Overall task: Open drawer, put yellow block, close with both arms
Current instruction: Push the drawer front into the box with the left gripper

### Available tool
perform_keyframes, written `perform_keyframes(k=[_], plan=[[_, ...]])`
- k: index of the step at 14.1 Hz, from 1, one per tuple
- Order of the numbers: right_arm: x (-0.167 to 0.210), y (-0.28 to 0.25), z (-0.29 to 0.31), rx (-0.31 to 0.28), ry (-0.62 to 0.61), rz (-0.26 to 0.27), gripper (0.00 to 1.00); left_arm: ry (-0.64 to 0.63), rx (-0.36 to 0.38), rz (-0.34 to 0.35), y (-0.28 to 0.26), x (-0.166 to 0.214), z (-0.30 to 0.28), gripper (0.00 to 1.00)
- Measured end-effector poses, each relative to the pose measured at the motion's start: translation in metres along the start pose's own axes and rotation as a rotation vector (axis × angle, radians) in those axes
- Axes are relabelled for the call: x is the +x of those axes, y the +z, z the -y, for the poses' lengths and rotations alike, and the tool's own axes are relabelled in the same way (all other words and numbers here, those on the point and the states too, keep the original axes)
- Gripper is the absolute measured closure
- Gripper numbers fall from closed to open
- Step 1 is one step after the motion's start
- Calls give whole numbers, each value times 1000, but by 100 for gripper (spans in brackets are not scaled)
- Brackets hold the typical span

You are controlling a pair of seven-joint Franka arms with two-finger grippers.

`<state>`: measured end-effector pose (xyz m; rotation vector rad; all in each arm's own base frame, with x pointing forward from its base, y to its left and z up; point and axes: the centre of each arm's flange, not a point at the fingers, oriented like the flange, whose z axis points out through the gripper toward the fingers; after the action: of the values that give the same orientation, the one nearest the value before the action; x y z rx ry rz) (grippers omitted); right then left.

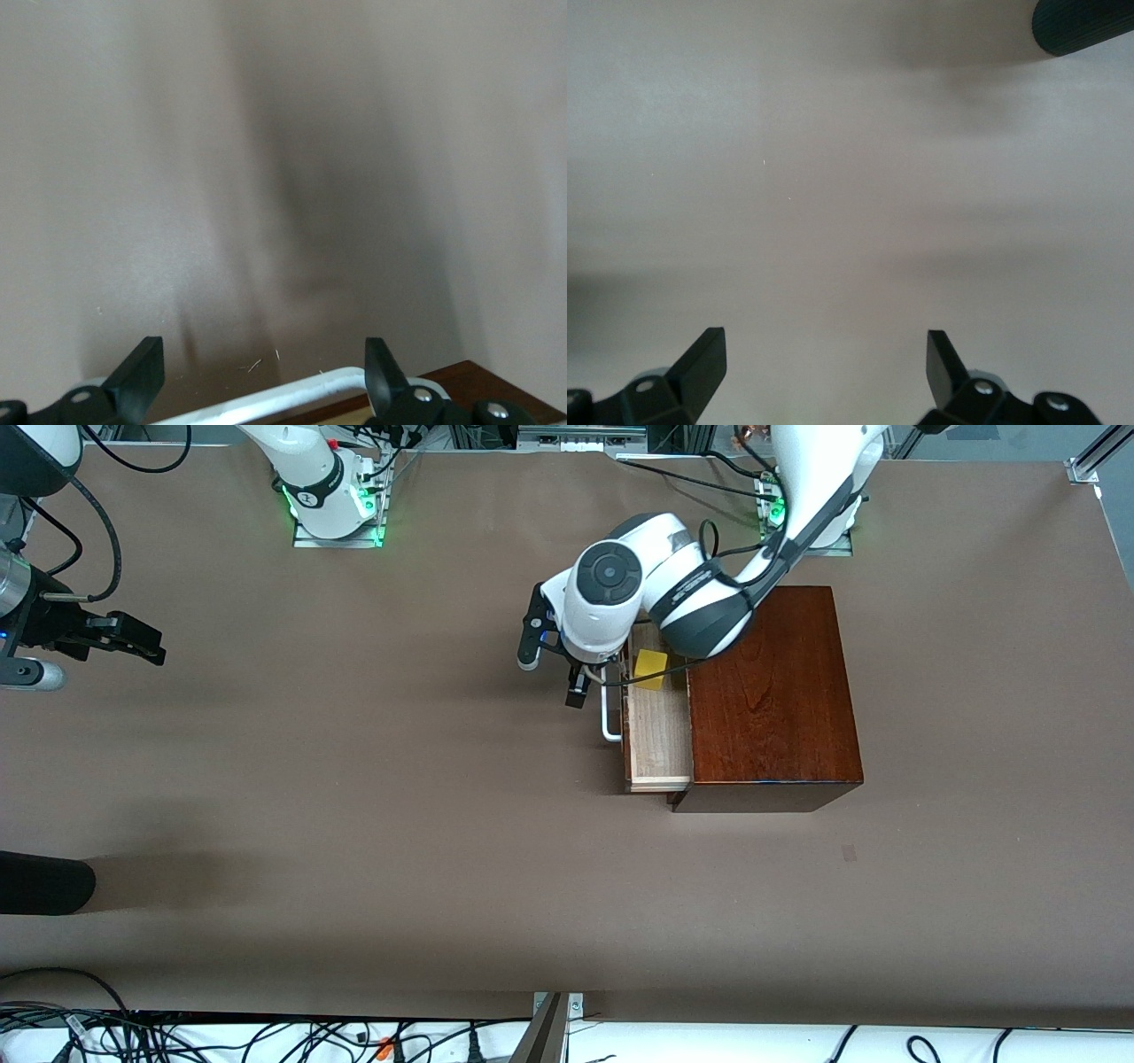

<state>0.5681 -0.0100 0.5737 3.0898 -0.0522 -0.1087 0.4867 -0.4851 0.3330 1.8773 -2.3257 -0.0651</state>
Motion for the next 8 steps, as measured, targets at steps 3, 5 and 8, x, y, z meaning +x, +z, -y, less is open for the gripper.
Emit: perform_keyframes(k=[3,5,8], plan=[[0,0,0,0,0,0,0,42,2,54,26,2,1,0],[0,0,0,0,0,0,0,48,-10,67,39,0,2,0],[0,-1,0,0,0,-1,0,51,-19,75,47,-2,2,0]])
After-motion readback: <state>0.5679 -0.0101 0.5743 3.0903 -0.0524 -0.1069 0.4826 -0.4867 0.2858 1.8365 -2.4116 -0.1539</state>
